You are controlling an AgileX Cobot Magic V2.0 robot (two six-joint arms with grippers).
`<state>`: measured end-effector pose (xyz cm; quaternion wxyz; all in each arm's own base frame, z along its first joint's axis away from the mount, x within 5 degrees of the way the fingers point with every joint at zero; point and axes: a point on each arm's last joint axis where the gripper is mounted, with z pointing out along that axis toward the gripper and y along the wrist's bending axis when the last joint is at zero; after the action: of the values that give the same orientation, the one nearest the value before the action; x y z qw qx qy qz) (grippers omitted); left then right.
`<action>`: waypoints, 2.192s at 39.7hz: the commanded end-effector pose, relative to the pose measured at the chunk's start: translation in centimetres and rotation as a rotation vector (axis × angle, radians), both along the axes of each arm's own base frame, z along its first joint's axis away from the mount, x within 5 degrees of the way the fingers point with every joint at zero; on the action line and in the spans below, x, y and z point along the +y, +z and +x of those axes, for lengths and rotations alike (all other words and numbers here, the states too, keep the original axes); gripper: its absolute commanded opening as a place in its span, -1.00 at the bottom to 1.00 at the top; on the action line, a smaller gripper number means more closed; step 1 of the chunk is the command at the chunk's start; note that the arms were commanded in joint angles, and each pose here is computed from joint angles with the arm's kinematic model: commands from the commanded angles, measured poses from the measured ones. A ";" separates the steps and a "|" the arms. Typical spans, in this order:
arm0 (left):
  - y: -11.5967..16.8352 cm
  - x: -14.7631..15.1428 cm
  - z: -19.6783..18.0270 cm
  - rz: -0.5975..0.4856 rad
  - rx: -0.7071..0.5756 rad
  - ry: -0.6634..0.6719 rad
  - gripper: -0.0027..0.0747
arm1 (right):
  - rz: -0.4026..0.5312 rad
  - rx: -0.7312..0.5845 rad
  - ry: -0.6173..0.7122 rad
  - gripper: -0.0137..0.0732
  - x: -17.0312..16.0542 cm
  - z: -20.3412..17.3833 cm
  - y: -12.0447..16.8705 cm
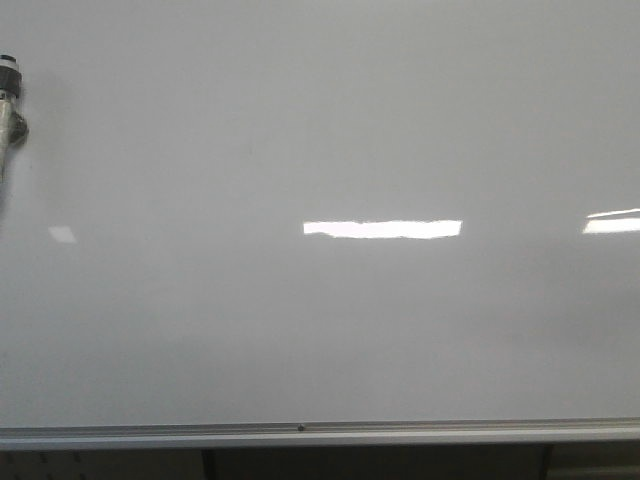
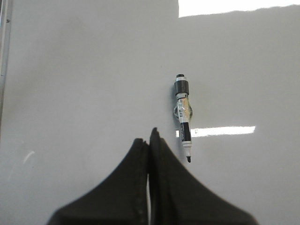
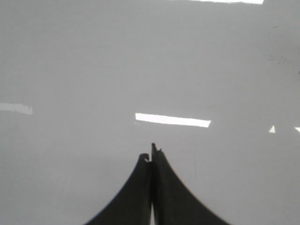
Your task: Write number 2 on whiteboard
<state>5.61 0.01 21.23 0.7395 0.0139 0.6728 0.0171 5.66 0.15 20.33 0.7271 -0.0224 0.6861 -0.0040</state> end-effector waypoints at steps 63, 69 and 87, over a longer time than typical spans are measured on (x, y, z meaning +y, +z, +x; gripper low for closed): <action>14.3 -0.3 -1.3 -0.030 -0.009 -0.042 -0.98 | 0.041 0.100 0.025 -0.84 0.2 -0.1 15.3; 15.2 -0.4 0.0 -0.030 0.061 -0.045 -0.98 | 0.039 0.196 0.024 -0.84 0.3 1.8 15.6; 13.4 -0.4 3.5 -0.034 0.272 -0.048 -0.98 | 0.033 0.454 0.018 -0.84 0.4 6.5 11.8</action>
<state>8.40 -0.40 33.37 0.6158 0.0227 0.7875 -0.0102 11.13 0.53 31.46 0.5337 -0.0167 0.8453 0.0188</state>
